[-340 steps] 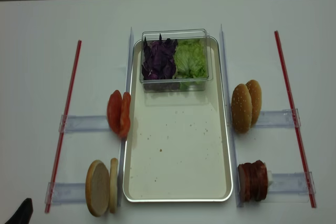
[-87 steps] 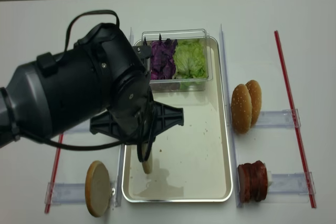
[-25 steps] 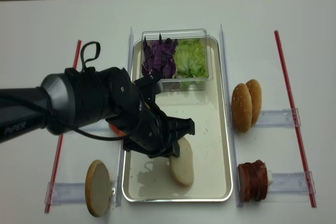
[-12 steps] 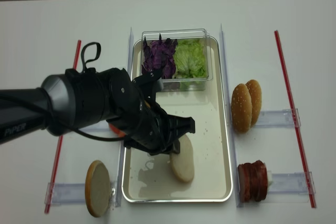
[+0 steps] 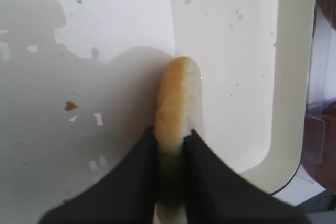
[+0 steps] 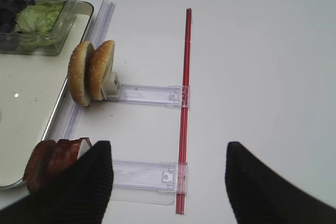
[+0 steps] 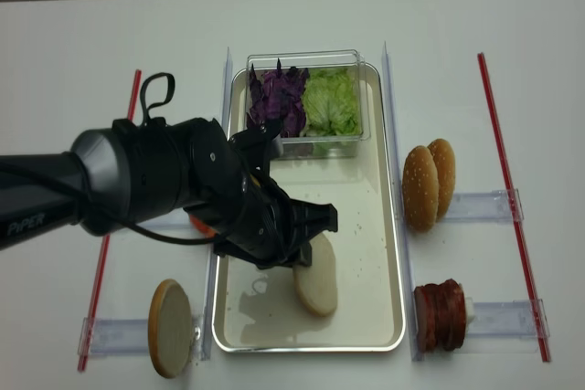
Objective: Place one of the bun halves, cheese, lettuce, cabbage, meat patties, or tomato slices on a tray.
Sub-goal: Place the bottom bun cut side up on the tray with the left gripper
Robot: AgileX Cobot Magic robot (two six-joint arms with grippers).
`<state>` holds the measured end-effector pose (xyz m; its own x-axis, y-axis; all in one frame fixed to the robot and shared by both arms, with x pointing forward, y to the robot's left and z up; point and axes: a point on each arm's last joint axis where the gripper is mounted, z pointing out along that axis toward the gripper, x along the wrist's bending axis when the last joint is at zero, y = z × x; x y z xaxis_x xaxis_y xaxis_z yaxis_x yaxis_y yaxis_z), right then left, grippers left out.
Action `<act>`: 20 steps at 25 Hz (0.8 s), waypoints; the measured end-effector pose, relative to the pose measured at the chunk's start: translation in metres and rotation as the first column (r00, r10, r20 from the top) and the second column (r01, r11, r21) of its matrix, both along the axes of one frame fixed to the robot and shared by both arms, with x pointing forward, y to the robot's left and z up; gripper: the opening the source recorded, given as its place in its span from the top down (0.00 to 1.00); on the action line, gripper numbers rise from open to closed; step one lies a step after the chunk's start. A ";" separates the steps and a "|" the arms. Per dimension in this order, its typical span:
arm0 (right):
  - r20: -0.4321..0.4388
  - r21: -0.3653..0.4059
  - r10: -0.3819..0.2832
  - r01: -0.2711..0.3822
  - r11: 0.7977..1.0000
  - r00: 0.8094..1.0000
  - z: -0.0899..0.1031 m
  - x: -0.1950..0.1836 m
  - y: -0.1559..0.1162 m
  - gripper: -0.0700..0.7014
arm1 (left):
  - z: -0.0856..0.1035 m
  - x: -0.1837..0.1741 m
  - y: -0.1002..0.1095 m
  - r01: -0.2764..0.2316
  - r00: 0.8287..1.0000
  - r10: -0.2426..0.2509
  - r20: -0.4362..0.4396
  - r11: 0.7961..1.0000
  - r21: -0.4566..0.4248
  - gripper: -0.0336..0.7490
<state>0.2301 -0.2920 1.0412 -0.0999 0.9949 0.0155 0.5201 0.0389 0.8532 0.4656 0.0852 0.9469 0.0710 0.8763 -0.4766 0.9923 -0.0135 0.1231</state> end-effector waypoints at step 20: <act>0.000 -0.002 0.001 -0.001 1.000 1.000 0.000 0.000 0.000 0.28 | -0.004 0.004 0.015 0.030 1.000 -0.029 -0.011 0.996 0.079 0.71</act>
